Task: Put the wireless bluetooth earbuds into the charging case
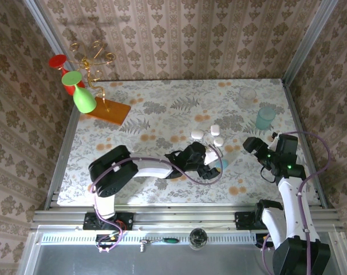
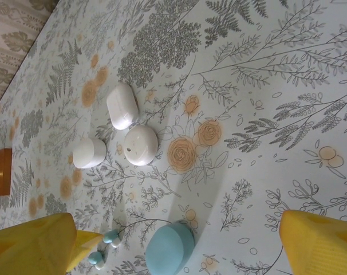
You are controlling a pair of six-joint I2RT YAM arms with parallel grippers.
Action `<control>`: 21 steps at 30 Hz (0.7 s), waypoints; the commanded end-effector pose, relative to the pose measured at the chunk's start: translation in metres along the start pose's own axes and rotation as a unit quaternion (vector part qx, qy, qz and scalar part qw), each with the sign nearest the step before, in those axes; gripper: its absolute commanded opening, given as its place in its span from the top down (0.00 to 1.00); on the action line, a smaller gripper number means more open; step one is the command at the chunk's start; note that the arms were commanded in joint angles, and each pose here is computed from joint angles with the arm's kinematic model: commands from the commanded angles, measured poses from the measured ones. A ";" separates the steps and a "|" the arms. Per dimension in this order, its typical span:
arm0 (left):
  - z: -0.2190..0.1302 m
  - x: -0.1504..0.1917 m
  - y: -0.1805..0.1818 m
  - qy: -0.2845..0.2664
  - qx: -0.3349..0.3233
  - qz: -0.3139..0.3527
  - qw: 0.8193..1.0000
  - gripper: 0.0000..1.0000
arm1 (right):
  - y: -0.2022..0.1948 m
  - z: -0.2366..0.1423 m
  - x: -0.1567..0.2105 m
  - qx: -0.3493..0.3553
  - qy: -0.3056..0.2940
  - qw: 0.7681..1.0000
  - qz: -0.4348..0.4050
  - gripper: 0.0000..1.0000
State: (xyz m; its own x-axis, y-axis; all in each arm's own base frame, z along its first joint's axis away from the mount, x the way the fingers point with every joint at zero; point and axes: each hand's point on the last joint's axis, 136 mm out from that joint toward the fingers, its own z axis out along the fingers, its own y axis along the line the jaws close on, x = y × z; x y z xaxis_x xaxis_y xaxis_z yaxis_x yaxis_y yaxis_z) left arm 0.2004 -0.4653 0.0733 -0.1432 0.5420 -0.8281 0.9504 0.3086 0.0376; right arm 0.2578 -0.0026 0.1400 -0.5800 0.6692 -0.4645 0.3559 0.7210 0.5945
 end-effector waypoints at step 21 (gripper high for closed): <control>0.058 0.025 0.000 0.004 -0.023 -0.051 0.998 0.47 | -0.015 0.000 0.003 0.021 0.001 1.000 0.004 0.07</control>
State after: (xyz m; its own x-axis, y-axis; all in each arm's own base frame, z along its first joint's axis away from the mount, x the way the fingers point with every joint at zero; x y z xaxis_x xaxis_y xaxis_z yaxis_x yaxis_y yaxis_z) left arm 0.2088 -0.4964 0.0285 -0.2147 0.5213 -0.8259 0.9245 0.3811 0.0002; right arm 0.2562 -0.0117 0.1351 -0.5696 0.6756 -0.4681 0.3817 0.7219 0.5773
